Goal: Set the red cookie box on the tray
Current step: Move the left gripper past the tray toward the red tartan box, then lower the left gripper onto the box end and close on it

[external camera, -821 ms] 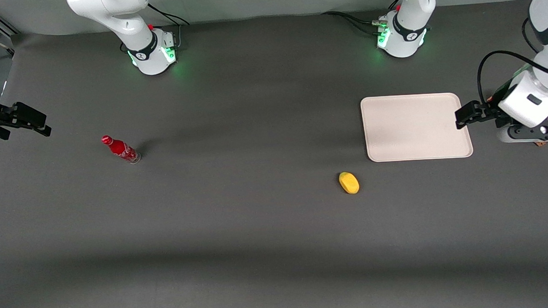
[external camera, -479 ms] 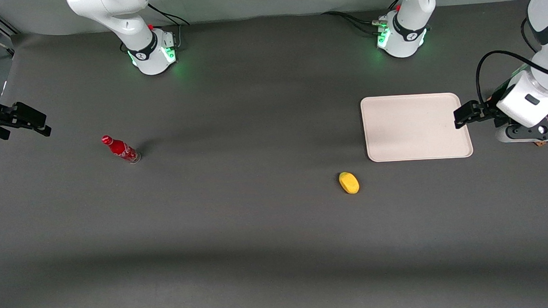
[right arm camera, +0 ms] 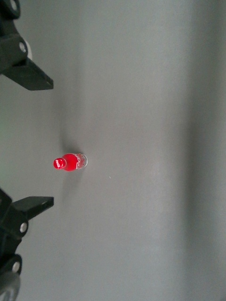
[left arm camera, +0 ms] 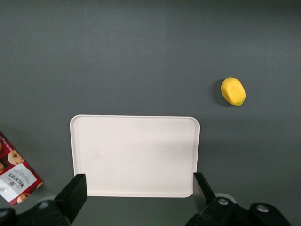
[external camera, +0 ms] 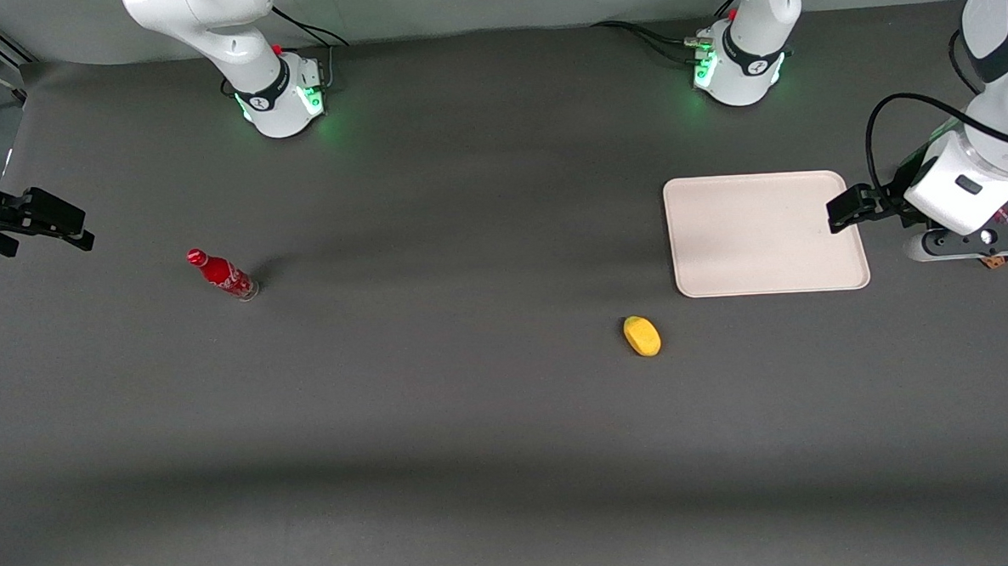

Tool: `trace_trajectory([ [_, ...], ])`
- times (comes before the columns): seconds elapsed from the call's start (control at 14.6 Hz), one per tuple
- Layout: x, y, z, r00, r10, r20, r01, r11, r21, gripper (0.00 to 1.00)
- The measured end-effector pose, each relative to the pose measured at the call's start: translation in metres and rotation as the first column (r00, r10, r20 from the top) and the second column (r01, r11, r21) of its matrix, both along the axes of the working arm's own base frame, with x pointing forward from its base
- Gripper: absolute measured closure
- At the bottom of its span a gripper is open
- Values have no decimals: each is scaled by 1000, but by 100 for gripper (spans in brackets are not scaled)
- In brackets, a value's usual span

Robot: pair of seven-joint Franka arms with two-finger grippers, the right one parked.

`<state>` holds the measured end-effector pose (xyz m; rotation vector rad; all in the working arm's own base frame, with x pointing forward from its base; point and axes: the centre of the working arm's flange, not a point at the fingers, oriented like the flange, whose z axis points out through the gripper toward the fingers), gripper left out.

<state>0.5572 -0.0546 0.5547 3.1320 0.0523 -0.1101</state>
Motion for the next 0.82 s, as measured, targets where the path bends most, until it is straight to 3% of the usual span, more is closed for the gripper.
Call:
trace_trajectory([
  [0.48, -1, 47, -11, 993, 104, -58, -100, 993, 62, 0],
  [0.82, -16, 163, -16, 945, 309, -105, -303, 950, 75, 0],
])
